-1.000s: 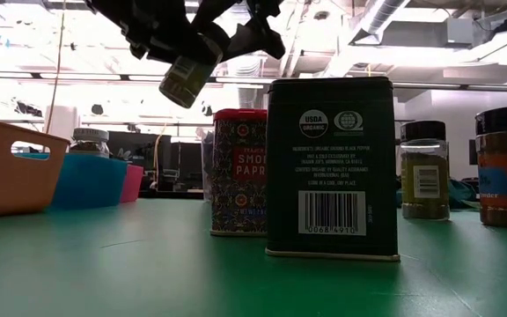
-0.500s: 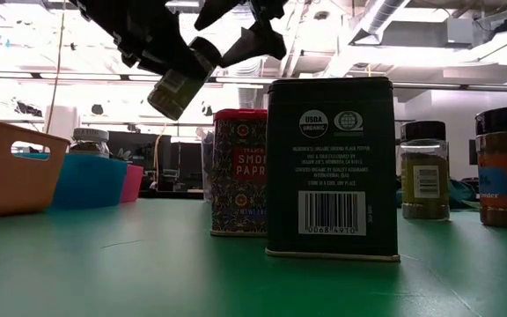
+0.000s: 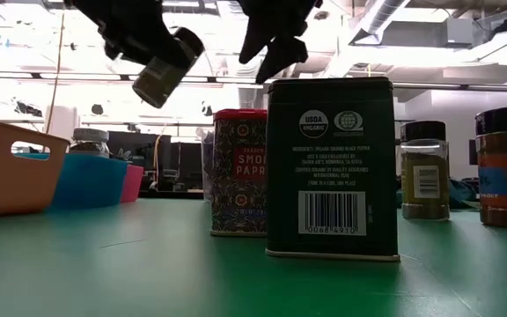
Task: Sort spices by type
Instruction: Put the top left black seasoning bottle into the orange bin
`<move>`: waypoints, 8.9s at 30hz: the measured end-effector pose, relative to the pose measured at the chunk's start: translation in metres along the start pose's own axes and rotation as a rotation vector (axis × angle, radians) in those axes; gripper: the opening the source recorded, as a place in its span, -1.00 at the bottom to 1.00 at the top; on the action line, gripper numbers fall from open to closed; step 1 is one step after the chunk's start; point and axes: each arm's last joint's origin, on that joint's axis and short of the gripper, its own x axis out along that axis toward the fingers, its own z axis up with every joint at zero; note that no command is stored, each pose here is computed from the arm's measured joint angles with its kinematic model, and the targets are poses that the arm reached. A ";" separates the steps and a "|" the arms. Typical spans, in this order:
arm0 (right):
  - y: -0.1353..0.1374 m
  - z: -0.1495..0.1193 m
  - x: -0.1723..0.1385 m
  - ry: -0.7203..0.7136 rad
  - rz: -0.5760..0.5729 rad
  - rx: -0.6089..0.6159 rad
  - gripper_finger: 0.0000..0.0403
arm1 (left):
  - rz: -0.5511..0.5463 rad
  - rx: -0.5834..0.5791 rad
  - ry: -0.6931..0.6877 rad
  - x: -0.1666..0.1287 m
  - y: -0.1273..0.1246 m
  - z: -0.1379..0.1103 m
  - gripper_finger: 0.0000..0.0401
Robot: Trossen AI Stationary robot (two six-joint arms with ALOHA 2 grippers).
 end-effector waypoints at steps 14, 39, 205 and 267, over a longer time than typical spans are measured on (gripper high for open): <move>0.008 0.005 0.006 -0.064 0.018 0.001 0.61 | 0.115 -0.091 -0.066 -0.055 0.024 -0.011 -0.11; 0.021 -0.013 0.023 -0.023 0.031 -0.006 0.61 | -0.014 -0.197 -0.014 -0.106 0.025 -0.052 -0.11; 0.131 0.048 0.100 -0.424 0.435 -0.271 0.71 | -0.228 -0.053 -0.052 -0.082 0.030 -0.180 -0.02; 0.125 0.049 0.094 -0.394 0.424 -0.269 0.71 | -0.247 -0.056 0.035 -0.075 0.018 -0.167 0.37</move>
